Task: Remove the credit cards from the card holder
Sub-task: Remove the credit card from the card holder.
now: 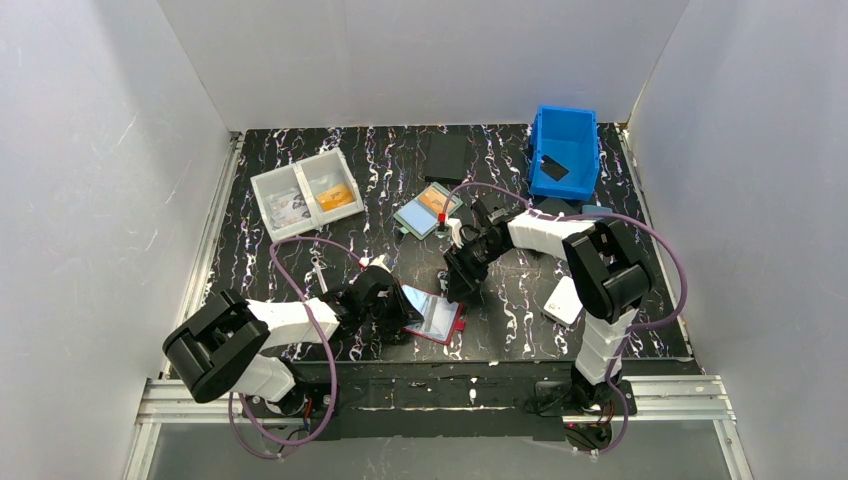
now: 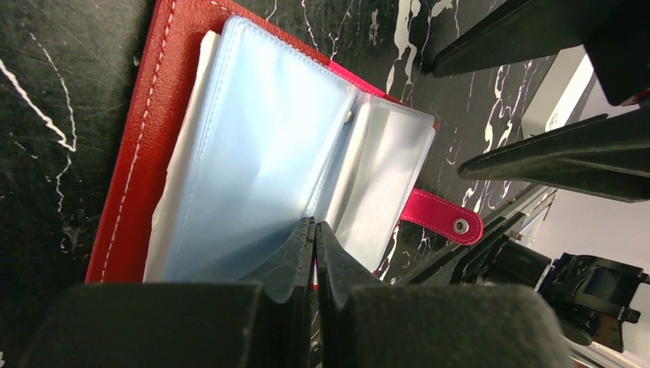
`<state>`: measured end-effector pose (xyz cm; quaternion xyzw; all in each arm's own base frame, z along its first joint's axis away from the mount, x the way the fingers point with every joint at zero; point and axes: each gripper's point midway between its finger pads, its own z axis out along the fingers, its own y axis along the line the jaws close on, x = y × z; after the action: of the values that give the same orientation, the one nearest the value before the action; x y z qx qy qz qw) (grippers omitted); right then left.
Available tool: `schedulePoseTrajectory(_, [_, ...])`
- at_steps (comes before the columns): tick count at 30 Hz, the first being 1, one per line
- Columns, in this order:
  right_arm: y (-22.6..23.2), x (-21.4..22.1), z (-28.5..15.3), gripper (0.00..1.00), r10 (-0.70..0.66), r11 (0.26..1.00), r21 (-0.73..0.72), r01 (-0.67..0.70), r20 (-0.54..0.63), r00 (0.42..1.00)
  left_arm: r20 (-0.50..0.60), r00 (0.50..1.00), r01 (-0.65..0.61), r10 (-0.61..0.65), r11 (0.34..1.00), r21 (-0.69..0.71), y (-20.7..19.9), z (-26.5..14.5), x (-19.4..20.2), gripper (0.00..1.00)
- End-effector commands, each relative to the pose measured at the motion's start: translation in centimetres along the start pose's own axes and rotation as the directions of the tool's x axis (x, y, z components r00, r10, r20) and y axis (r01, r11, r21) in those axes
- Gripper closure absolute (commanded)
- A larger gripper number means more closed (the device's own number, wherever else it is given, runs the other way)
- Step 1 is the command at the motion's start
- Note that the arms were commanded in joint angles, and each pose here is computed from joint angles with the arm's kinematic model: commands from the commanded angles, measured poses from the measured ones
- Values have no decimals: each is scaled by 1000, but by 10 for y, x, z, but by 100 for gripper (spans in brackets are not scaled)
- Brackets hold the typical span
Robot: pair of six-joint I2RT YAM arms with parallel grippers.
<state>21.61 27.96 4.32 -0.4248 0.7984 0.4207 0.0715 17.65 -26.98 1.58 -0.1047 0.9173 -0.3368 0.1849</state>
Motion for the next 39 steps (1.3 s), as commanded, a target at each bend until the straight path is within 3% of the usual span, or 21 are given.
schedulePoseTrajectory(1, [-4, 9, 10, 33, 51, 999, -3, -52, -37, 998, -41, 999, 4, -8, 996, -86, 30, 0, 13, 100])
schedulePoseTrajectory(14, [22, 3, 11, 39, 30, 992, -121, -32, -24, 999, -43, 999, 11, -14, 996, -87, 32, 1, 14, 100])
schedulePoseTrajectory(39, [27, -15, -4, 41, -61, 996, -64, 63, 29, 998, -48, 999, 12, -16, 996, -86, 31, 3, 14, 100])
